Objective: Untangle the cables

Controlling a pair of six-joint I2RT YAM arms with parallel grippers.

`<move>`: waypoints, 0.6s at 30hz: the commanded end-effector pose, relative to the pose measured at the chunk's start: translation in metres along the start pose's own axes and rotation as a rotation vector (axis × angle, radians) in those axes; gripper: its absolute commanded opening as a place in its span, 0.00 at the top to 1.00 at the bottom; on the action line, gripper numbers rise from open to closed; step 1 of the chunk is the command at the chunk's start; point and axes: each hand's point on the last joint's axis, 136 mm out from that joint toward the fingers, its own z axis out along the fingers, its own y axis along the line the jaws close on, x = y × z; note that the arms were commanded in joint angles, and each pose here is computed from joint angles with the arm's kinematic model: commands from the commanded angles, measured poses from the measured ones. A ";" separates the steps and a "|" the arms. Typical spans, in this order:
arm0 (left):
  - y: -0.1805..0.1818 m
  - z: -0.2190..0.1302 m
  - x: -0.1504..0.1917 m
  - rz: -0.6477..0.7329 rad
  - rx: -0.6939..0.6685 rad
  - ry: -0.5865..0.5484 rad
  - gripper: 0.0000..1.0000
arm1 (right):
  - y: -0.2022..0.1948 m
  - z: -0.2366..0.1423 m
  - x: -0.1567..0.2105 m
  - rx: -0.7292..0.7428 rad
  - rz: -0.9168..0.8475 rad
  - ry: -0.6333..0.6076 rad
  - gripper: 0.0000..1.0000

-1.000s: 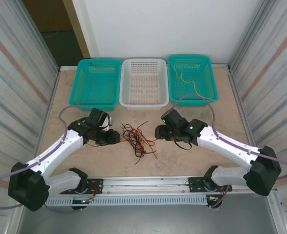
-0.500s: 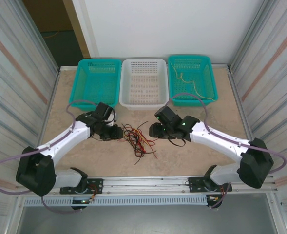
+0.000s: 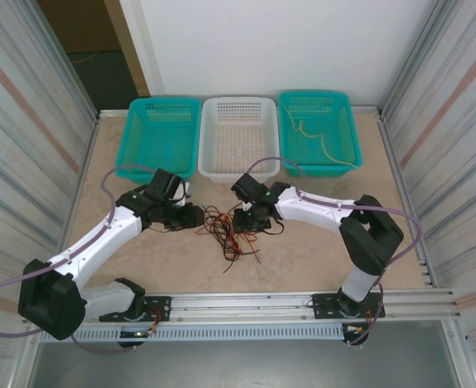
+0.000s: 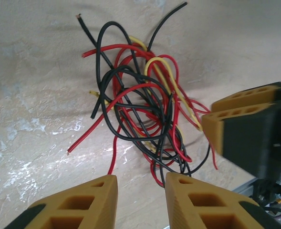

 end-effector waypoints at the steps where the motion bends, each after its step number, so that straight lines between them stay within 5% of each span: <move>1: -0.014 -0.008 -0.005 0.010 0.046 -0.022 0.67 | 0.010 0.001 0.004 -0.011 -0.050 0.037 0.67; 18: -0.018 -0.014 -0.003 0.023 0.074 -0.041 0.66 | -0.002 0.020 -0.006 0.115 -0.061 0.094 0.72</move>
